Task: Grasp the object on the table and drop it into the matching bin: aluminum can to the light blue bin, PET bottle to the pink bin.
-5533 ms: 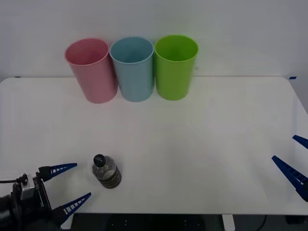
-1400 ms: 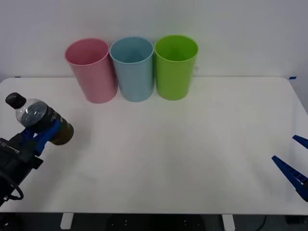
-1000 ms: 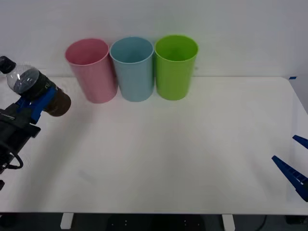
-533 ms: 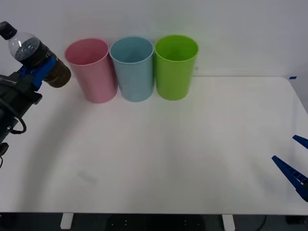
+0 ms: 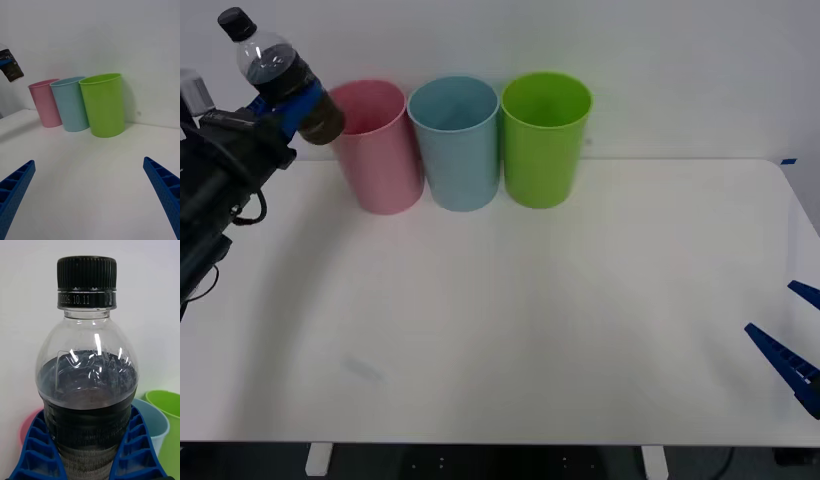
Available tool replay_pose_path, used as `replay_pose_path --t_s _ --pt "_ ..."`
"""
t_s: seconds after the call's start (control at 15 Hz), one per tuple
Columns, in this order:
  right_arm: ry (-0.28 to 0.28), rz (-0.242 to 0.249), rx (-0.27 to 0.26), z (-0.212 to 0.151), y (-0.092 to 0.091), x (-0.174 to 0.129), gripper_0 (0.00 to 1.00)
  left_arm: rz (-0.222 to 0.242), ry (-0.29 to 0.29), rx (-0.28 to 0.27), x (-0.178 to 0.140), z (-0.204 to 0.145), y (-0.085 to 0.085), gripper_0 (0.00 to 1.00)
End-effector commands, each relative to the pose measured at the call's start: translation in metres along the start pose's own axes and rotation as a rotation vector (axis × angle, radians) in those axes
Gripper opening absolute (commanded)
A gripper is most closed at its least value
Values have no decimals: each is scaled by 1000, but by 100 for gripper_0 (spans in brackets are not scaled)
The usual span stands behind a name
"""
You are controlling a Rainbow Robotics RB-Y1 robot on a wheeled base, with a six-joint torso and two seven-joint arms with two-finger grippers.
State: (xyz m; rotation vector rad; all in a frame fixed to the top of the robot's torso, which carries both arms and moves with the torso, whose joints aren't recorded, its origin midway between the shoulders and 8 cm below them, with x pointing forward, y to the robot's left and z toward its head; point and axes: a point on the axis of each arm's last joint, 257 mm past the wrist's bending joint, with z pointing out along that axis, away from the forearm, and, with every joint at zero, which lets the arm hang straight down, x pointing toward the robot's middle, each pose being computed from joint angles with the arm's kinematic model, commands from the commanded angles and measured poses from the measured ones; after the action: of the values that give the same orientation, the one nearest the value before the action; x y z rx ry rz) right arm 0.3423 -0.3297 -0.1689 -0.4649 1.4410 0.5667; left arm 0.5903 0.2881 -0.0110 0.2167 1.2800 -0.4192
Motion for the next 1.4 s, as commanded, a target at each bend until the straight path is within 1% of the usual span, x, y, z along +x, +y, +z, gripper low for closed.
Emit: replay_pose_path --t_s 0.07,0.47,0.6,0.73,0.93,1.07,1.2,1.27,1.4 --pt "0 0 0 0 0 0 100 9 24 -8 7 30 6 0" --pt "0 0 0 0 0 0 100 47 71 -49 15 84 18 0" --pt "0 0 0 0 0 0 100 66 90 -67 17 98 22 0" --pt "0 0 0 0 0 0 100 75 101 -88 19 107 27 0" --pt "0 0 0 0 0 0 100 90 112 -103 21 121 25 0" --pt "0 0 0 0 0 0 100 83 111 -105 24 122 22 0" --pt "0 0 0 0 0 0 100 86 109 -106 24 122 21 0" --pt "0 0 0 0 0 0 100 88 109 -106 24 122 21 1" --pt "0 0 0 0 0 0 100 91 108 -105 24 123 21 12"
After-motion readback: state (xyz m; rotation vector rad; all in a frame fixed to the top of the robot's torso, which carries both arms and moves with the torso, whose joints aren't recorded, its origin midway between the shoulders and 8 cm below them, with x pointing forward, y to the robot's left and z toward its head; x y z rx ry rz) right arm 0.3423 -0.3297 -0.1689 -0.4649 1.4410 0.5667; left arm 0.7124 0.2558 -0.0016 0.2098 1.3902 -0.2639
